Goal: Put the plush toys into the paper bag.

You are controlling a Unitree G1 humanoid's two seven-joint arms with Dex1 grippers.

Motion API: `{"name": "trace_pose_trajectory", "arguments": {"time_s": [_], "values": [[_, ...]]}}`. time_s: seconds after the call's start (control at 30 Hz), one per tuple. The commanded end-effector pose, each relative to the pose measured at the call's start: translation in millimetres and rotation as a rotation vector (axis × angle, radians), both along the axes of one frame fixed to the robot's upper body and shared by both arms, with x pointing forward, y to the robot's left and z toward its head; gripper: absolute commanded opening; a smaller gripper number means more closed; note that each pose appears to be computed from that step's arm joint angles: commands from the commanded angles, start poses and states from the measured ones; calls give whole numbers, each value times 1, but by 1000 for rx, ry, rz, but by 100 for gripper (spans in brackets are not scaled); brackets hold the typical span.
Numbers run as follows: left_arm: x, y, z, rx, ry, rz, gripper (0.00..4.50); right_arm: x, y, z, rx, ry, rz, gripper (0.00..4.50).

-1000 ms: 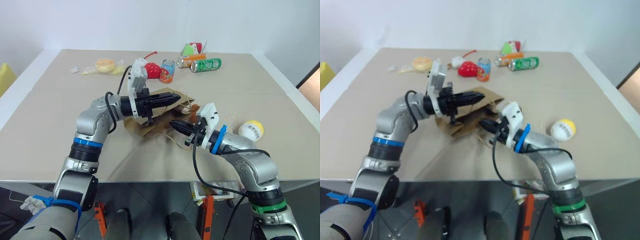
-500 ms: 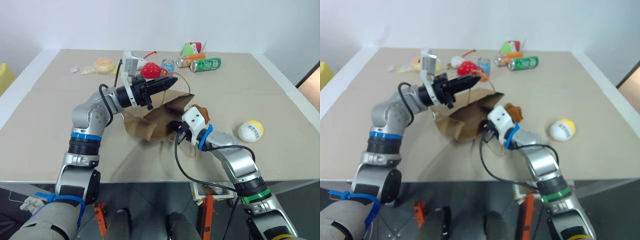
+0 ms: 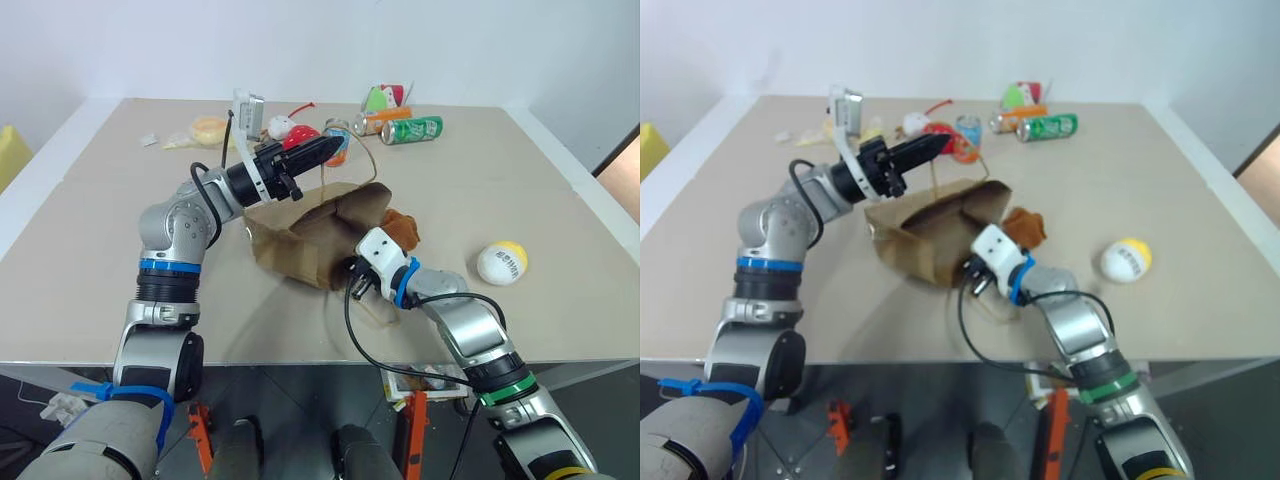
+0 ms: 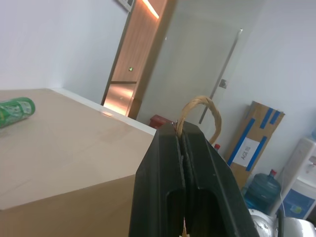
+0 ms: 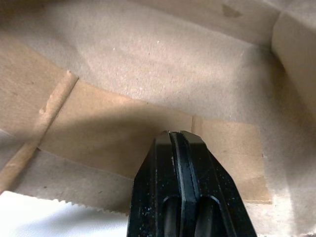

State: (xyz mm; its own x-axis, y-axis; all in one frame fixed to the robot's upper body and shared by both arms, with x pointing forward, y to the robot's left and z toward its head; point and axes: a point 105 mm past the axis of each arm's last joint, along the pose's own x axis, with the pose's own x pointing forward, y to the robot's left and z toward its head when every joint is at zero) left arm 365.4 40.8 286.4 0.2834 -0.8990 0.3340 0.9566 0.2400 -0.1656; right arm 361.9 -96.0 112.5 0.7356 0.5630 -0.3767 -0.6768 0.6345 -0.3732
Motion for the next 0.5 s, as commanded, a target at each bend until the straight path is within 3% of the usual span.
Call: {"name": "trace_pose_trajectory", "arguments": {"time_s": [0.03, 0.5], "values": [[-12, -2, 12, -10, -91, -14, 0, -7, -10, -32, -79, 147, -68, 11], [-70, -28, 27, 10, -436, -71, 0, -2, -5, -33, -55, 167, -120, 11]]}}
